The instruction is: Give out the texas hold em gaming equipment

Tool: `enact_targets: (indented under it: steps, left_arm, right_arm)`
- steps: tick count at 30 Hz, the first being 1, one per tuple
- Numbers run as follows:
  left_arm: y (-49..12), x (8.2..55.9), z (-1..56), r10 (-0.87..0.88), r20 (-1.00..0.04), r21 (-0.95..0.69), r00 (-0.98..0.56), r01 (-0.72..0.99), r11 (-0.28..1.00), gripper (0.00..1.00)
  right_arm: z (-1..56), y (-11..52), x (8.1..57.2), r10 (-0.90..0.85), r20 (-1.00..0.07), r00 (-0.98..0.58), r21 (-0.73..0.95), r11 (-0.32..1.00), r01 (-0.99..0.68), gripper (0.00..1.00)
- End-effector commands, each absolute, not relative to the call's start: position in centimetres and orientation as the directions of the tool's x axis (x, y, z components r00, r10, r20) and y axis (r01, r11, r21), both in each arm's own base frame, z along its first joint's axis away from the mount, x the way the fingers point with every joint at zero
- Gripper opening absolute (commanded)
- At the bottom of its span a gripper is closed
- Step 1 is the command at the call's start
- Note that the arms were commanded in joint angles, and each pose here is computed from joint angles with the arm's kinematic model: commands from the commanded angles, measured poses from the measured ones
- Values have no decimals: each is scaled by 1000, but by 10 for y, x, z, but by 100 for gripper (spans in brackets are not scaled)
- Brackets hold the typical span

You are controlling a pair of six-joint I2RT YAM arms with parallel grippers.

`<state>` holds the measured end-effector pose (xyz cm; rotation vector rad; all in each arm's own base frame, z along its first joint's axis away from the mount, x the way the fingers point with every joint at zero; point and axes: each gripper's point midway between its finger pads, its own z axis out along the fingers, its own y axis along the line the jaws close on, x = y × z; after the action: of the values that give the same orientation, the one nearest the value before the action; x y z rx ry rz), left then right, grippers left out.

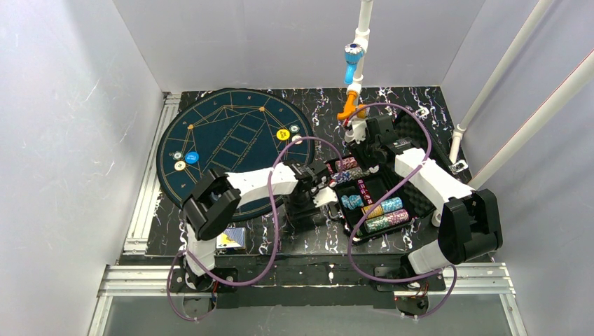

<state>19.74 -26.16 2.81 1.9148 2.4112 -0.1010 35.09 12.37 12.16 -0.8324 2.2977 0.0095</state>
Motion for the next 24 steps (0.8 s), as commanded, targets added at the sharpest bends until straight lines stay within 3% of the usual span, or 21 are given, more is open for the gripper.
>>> enact_targets:
  steps: [1, 11, 24]
  left_arm:
    - [-247, 196, 62, 959, -137, -7, -248, 968, 250, 12]
    - [-190, 231, 93, 890, -185, -18, -416, 907, 420, 10]
    - [-64, 348, 94, 697, -222, -11, -682, 716, 698, 10]
  right_arm:
    - [146, 127, 360, -532, -675, -511, -225, 808, -545, 60]
    - [145, 129, 360, -533, -675, -510, -218, 804, -553, 60]
    - [142, 134, 357, -537, -673, -508, -196, 793, -578, 60]
